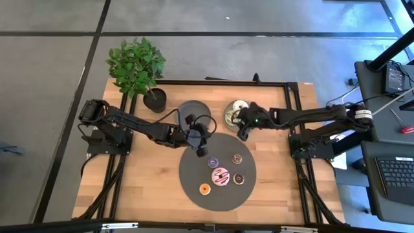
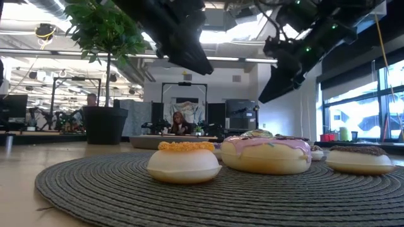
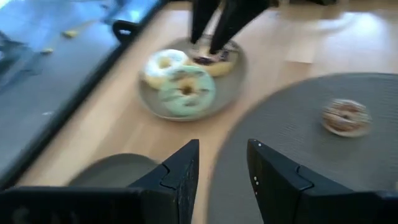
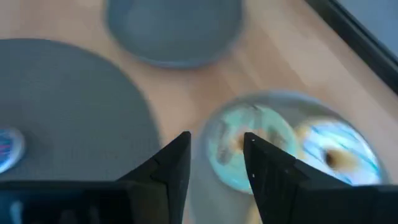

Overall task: Pick & Place donuts
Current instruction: Put the small blue donut on the dark gray plate

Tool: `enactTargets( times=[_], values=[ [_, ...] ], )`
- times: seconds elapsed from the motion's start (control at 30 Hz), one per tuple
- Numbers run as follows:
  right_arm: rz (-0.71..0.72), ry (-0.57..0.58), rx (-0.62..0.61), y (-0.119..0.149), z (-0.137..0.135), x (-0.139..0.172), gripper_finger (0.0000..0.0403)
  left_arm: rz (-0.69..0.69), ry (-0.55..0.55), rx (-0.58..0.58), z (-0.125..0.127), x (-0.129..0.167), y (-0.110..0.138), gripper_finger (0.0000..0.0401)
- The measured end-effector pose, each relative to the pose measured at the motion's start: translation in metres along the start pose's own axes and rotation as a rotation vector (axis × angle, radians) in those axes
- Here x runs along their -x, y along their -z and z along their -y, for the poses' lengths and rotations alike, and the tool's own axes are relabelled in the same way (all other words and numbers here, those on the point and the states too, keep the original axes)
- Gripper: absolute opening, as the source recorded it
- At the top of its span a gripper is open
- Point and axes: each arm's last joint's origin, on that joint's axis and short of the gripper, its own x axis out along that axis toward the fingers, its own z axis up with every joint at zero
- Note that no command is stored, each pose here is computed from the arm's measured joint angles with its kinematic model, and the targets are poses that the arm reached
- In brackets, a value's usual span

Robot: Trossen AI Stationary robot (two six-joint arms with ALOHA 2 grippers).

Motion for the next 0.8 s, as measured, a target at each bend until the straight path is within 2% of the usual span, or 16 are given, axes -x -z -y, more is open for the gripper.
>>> enactTargets(
  times=[0.13,0.33,0.43,0.6,0.8],
  values=[
    [0.021,-0.105,0.076,0.001,-0.020,0.001,0.0149,-0.027,0.153,-0.045,0.005,0.000,0.001,0.0130],
    [0.033,-0.156,0.137,0.004,-0.036,0.006,0.0149,-0.036,0.446,-0.229,0.012,0.003,0.002,0.0130],
    [0.033,-0.169,0.149,0.005,-0.039,0.008,0.0149,-0.040,0.576,-0.247,0.016,0.005,0.003,0.0130],
    [0.033,-0.174,0.151,0.006,-0.041,0.008,0.0149,-0.037,0.589,-0.240,0.016,0.004,0.003,0.0130],
    [0.028,-0.173,0.152,0.006,-0.041,0.008,0.0149,-0.008,0.566,-0.227,0.025,-0.013,0.008,0.0130]
  ],
)
